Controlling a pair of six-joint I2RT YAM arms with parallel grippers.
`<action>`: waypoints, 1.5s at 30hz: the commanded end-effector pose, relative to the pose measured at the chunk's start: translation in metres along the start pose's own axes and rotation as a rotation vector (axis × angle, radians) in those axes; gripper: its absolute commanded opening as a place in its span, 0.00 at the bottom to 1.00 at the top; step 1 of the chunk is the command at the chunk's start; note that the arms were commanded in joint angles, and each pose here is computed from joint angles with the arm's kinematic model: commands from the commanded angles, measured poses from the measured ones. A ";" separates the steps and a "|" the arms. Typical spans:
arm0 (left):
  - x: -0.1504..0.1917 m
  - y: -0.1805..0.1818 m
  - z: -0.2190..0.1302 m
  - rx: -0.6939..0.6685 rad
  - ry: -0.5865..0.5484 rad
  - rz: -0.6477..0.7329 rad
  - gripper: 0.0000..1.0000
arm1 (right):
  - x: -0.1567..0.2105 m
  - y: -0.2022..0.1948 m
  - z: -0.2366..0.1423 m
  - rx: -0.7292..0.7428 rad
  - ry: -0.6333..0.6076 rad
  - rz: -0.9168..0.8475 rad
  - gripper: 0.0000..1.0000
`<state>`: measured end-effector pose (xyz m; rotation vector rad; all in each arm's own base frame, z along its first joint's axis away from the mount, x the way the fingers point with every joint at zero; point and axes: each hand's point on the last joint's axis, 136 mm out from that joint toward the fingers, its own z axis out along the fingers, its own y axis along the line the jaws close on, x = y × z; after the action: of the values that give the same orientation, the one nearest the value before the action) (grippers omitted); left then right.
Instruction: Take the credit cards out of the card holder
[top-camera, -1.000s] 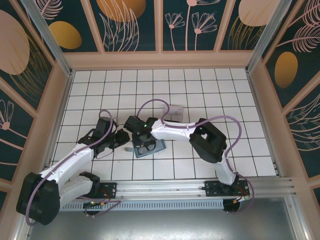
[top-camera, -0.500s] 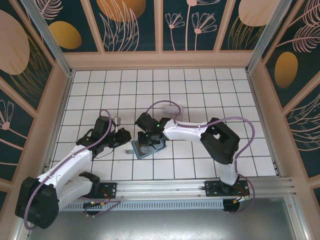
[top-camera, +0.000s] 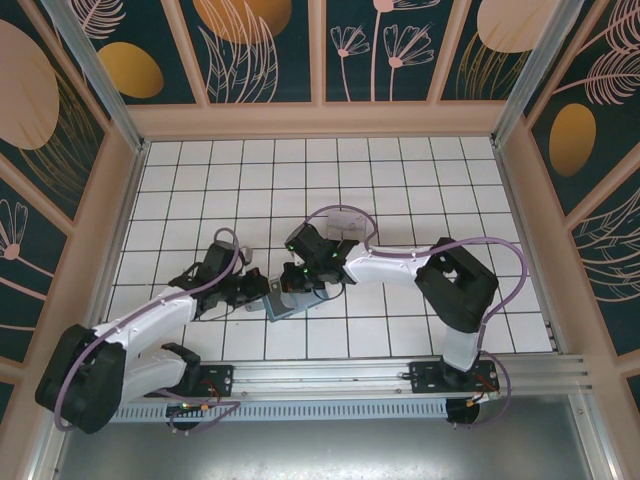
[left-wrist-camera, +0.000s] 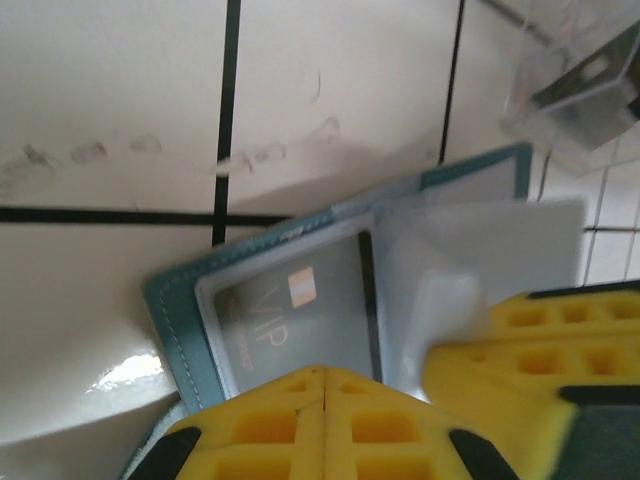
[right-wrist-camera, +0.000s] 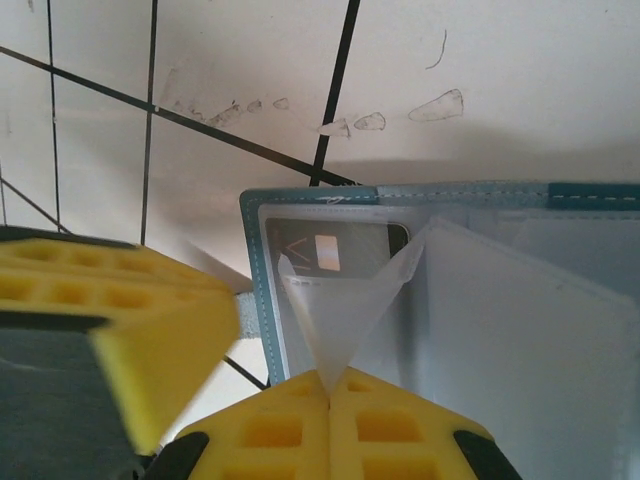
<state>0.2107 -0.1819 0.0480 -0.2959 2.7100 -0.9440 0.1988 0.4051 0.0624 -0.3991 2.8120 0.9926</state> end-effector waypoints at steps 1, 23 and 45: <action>0.002 -0.008 0.010 0.020 0.004 0.000 0.08 | -0.008 0.021 -0.012 -0.092 -0.032 -0.005 0.05; 0.003 -0.029 0.037 -0.024 0.084 0.055 0.08 | -0.009 -0.027 -0.050 0.107 -0.136 0.048 0.34; 0.023 -0.043 0.094 -0.159 0.216 0.154 0.10 | -0.001 -0.053 -0.083 -0.016 -0.203 0.137 0.29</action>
<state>0.2304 -0.2878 0.0163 -0.0196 2.8974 -0.8826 0.2153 0.3034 0.0919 -0.0952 2.6930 0.9053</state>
